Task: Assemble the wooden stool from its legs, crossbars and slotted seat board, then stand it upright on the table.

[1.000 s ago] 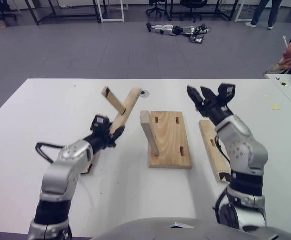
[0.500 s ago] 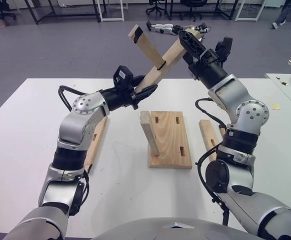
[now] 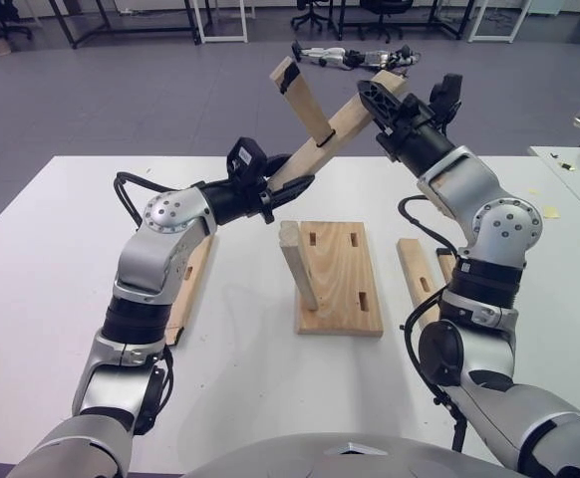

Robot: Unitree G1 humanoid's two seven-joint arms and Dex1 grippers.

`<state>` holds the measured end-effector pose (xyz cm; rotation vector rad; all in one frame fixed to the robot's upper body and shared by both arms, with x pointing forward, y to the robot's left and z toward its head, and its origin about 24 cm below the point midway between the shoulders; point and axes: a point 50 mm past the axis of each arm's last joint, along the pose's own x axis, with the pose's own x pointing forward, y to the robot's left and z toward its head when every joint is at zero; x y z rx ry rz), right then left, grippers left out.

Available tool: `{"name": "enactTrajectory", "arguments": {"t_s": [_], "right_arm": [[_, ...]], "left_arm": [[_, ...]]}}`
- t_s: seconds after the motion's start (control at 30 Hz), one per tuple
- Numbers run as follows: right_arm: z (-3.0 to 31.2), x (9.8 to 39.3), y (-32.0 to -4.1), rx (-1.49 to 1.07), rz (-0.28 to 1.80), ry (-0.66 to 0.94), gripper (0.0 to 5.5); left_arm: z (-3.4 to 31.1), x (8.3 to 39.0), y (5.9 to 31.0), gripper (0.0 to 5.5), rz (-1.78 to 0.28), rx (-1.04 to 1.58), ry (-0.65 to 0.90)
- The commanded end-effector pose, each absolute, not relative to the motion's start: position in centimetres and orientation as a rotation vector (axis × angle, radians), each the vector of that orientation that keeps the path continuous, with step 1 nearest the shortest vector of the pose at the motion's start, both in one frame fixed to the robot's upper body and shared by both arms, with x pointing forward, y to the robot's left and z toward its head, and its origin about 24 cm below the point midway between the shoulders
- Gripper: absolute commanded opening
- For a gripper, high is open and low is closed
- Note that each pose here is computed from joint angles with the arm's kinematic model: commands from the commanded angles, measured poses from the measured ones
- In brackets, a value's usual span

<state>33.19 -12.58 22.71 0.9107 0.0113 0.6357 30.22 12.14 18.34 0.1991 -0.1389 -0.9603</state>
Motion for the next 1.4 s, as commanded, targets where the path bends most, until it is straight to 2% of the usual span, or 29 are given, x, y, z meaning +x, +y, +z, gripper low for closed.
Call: {"name": "enactTrajectory", "arguments": {"t_s": [0.03, 0.07, 0.2, 0.3, 0.4, 0.5, 0.57, 0.77, 0.93, 1.03, 1.2, 1.4], "right_arm": [[22.1, 32.9, -14.5, 0.879, 0.433, -0.056, 1.17], [22.0, 32.3, -15.2, 0.877, 0.373, -0.080, 1.17], [20.9, 29.3, -18.2, 0.903, 0.136, -0.134, 1.01], [19.2, 26.4, -19.5, 0.833, 0.066, -0.098, 1.01], [17.0, 22.4, -19.4, 0.713, 0.024, 0.003, 1.01], [17.2, 19.7, -19.4, 0.570, 0.007, 0.019, 1.01], [17.2, 19.2, -19.3, 0.521, -0.004, 0.026, 1.01], [15.9, 18.8, -17.8, 0.524, -0.055, 0.051, 1.01], [15.5, 19.2, -17.5, 0.466, -0.078, -0.004, 1.01], [15.5, 19.5, -17.2, 0.393, -0.058, -0.039, 1.01], [16.6, 19.2, -16.5, 0.384, -0.019, -0.141, 1.01], [16.6, 19.1, -16.4, 0.400, -0.016, -0.166, 1.01]], "left_arm": [[18.0, 30.2, 12.1, 2.09, -0.958, 0.245, -0.136], [17.8, 30.2, 12.1, 2.45, -0.944, 0.246, -0.131], [17.2, 29.9, 13.6, 3.08, -0.833, 0.191, -0.113], [16.7, 29.2, 16.5, 3.66, -0.651, 0.107, -0.117], [15.4, 27.9, 19.9, 4.23, -0.359, 0.035, -0.138], [14.5, 26.5, 21.3, 4.26, -0.188, 0.018, -0.133], [14.4, 26.1, 21.4, 4.26, -0.134, 0.007, -0.140], [15.0, 26.5, 20.5, 4.26, -0.127, 0.004, -0.148], [15.2, 26.6, 19.4, 4.26, -0.166, -0.021, -0.142], [15.6, 26.3, 18.0, 4.26, -0.211, -0.062, -0.141], [18.9, 25.3, 14.1, 4.26, -0.366, -0.130, -0.229], [20.4, 24.8, 12.2, 4.26, -0.453, -0.158, -0.262]]}}
